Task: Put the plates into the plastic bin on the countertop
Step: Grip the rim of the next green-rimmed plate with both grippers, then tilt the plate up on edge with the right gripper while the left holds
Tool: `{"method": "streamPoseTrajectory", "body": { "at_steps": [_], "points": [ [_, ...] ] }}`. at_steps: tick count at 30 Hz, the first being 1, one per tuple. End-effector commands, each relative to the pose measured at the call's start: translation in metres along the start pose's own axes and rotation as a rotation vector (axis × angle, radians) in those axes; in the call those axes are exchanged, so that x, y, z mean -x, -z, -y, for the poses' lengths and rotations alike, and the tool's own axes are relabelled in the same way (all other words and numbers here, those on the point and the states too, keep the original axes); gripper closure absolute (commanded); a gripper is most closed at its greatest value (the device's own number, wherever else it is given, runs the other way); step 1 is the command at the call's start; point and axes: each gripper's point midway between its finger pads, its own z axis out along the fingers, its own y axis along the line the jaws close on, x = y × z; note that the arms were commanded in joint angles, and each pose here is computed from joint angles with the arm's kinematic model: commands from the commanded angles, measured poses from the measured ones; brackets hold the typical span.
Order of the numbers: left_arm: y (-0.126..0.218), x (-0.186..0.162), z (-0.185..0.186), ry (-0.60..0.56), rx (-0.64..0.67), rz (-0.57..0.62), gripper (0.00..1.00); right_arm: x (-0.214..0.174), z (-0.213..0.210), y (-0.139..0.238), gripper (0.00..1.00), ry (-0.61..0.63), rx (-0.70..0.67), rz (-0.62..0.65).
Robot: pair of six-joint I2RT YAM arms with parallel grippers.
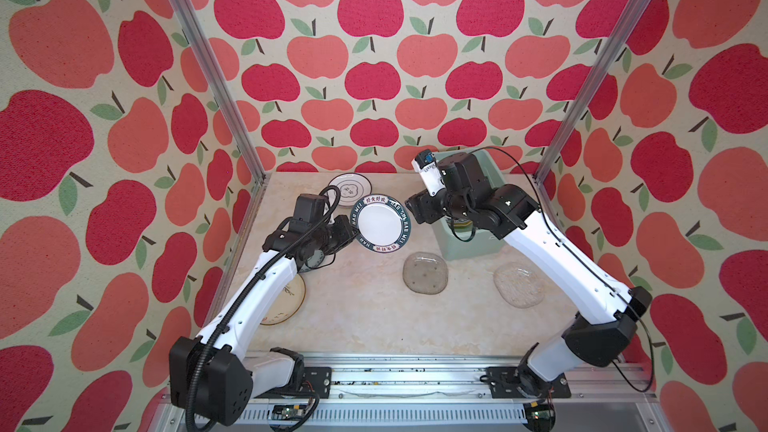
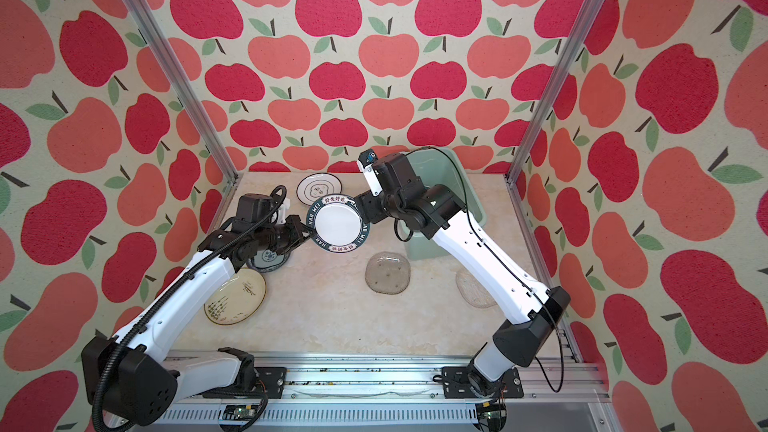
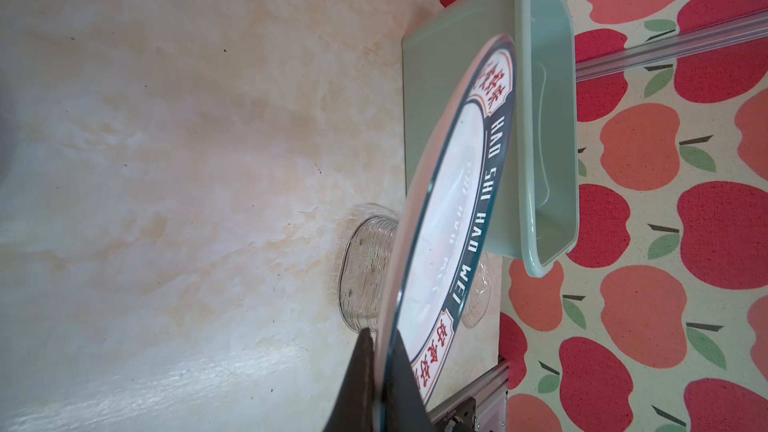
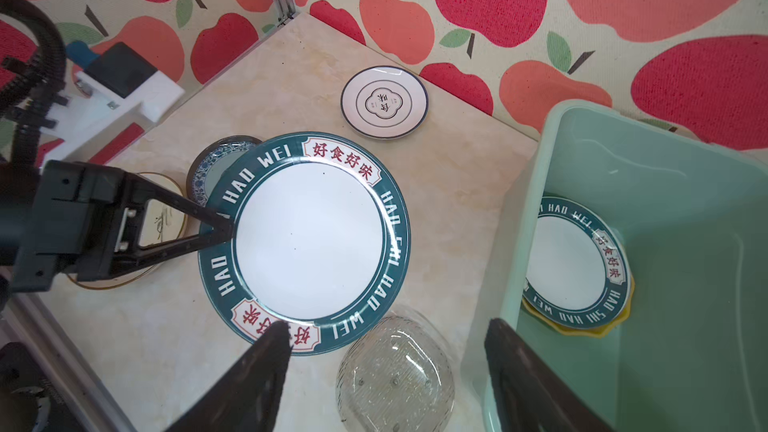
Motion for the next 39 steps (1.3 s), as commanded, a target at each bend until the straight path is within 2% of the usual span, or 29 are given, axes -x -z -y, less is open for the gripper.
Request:
{"method": "streamPoseTrajectory", "body": {
  "at_steps": [1, 6, 14, 18, 21, 25, 31, 39],
  "points": [
    [0.027, -0.009, 0.024, -0.058, -0.079, -0.030, 0.95, -0.017, -0.010, 0.023, 0.23, -0.209, 0.160, -0.069],
    [0.045, -0.017, 0.052, -0.077, -0.189, -0.064, 0.95, -0.026, -0.006, 0.034, 0.24, -0.353, 0.268, -0.074],
    [0.061, -0.016, 0.085, -0.080, -0.290, -0.074, 0.95, -0.043, 0.013, 0.044, 0.24, -0.555, 0.352, -0.050],
    [0.062, -0.015, 0.093, -0.065, -0.318, -0.069, 0.95, -0.045, 0.010, 0.046, 0.25, -0.606, 0.431, -0.038],
    [0.060, -0.015, 0.097, -0.057, -0.320, -0.066, 0.95, -0.043, -0.002, 0.043, 0.25, -0.641, 0.548, -0.033],
    [0.058, -0.014, 0.106, -0.053, -0.342, -0.055, 0.95, -0.043, -0.008, 0.032, 0.29, -0.725, 0.636, -0.027],
    [0.056, -0.014, 0.115, -0.049, -0.347, -0.024, 0.95, -0.040, -0.006, 0.023, 0.36, -0.755, 0.646, -0.003],
    [0.047, -0.011, 0.121, -0.040, -0.338, 0.019, 0.95, -0.031, -0.002, 0.017, 0.52, -0.798, 0.654, 0.038]
  ]
}}
